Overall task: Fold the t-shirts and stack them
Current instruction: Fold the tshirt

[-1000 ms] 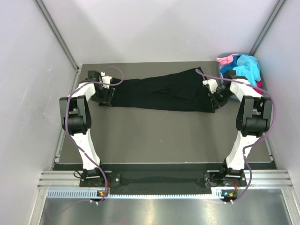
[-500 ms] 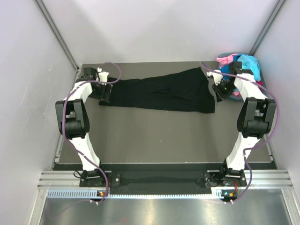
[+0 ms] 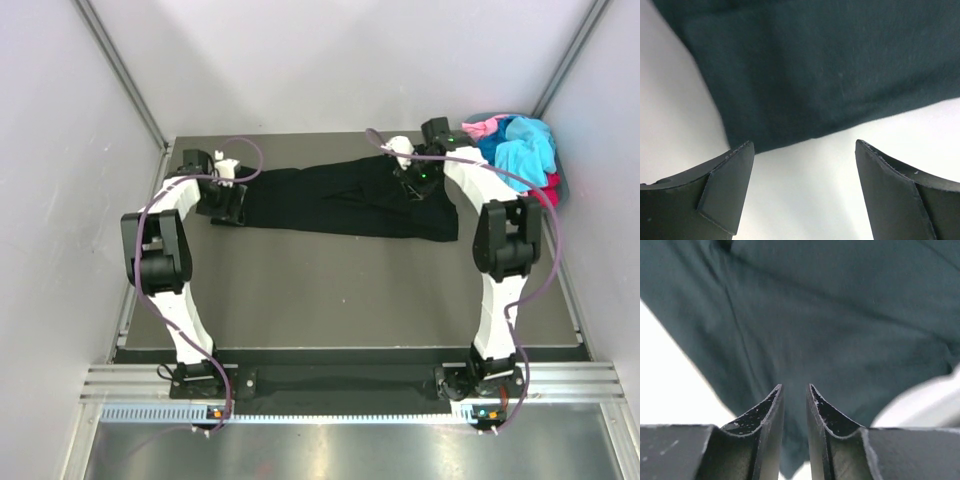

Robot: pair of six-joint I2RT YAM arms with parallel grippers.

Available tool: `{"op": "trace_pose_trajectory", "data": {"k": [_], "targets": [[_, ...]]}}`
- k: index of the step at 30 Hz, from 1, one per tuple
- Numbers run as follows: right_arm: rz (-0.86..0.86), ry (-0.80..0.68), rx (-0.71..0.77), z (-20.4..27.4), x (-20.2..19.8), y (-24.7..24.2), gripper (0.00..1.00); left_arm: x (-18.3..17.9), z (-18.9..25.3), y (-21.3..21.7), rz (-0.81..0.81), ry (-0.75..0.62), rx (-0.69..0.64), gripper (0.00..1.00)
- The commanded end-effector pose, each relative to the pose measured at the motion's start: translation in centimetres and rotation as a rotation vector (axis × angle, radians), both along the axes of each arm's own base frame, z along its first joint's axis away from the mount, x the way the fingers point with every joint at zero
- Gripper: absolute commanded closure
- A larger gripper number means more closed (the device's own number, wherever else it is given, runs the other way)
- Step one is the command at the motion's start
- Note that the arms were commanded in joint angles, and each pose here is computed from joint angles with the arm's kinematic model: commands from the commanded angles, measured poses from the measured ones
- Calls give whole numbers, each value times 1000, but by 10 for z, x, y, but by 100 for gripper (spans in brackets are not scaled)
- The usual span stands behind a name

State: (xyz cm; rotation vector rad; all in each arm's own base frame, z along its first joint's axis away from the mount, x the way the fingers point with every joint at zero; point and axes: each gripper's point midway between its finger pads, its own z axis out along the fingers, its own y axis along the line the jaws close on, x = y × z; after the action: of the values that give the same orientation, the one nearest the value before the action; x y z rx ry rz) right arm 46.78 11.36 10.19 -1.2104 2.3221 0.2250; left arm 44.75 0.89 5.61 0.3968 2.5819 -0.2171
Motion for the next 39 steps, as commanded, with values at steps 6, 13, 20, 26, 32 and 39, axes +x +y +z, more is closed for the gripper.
{"op": "trace_pose_trajectory", "data": {"k": [6,13,20,26,32,39], "targets": [[-22,-4,-9,-19,27,17,73,-10,-14,-7,-16,28,-34,14],[-7,14,-13,-25,22,23,70,-9,-14,-7,-10,24,-32,14],[1,34,-17,-29,12,22,69,-10,-13,-6,-3,24,-31,14],[4,59,-31,-38,7,21,67,-12,-15,-7,-3,27,-31,14],[7,93,-44,-49,2,19,66,-12,-16,-5,2,31,-23,14],[12,108,-40,-50,-2,20,80,-13,-20,-5,5,36,-20,14]]}}
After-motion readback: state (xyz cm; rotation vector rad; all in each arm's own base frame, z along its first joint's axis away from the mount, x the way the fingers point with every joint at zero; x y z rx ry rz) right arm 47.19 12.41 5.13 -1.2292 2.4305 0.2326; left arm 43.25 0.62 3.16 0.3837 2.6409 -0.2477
